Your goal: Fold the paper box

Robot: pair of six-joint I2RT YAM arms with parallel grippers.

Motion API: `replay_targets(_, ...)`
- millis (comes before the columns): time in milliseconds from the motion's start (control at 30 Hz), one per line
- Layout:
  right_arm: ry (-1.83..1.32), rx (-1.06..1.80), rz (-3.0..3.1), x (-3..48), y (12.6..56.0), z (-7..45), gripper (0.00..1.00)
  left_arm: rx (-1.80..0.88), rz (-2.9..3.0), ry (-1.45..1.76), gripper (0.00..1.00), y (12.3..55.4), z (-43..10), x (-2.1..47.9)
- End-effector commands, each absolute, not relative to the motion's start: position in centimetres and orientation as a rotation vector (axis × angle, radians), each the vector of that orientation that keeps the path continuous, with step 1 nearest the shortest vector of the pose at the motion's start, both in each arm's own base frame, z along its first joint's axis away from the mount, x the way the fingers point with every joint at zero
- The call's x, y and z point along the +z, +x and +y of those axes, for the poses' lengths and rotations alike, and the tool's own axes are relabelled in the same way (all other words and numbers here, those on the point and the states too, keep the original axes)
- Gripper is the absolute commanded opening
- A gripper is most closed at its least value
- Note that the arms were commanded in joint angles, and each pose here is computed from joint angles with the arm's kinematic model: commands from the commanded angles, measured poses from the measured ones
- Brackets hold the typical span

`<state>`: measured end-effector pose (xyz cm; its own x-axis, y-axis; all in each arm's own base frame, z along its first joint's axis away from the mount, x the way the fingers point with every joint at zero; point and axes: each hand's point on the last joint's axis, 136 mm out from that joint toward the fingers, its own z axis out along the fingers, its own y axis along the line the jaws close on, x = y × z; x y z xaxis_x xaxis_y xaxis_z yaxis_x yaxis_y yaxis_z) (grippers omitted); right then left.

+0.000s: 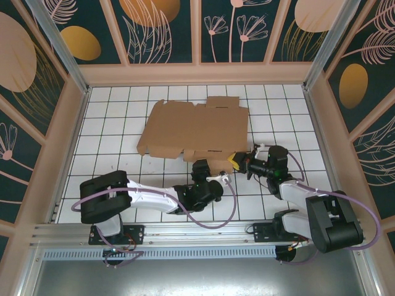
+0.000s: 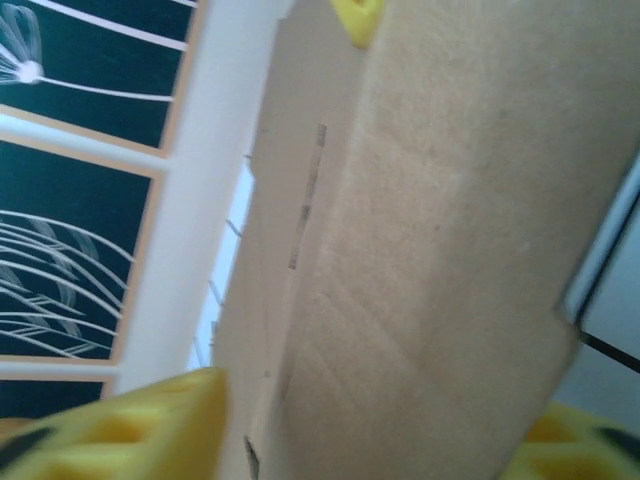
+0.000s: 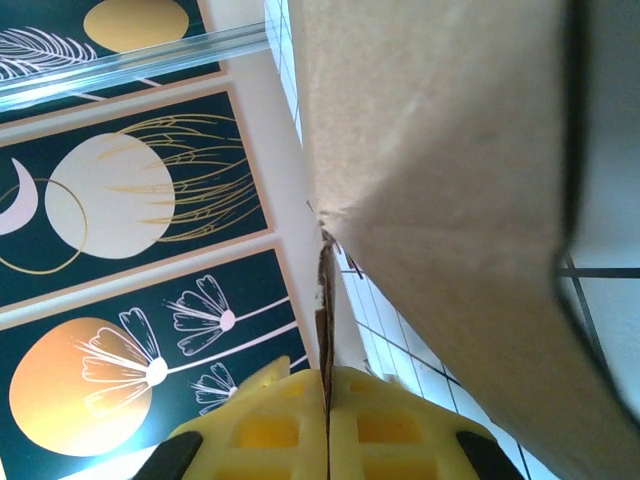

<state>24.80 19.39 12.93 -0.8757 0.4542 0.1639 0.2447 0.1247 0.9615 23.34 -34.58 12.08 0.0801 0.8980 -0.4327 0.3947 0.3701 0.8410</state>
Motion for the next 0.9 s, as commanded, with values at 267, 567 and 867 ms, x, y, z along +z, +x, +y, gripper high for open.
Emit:
replay_targets(267,0.534,1.858,2.118,18.1,26.0,19.5,0.37,0.572,1.490,1.085,0.00,23.8,-34.3,16.3)
replay_targets(567,0.413,1.284,1.961,30.6,28.7,13.6,0.67,0.389,1.587,0.911,0.00,24.8,-34.6,22.9)
replay_targets(867,0.402,0.819,1.595,47.1,25.4,6.2,0.66,-0.184,1.632,0.648,0.00,24.4,-37.1,39.5)
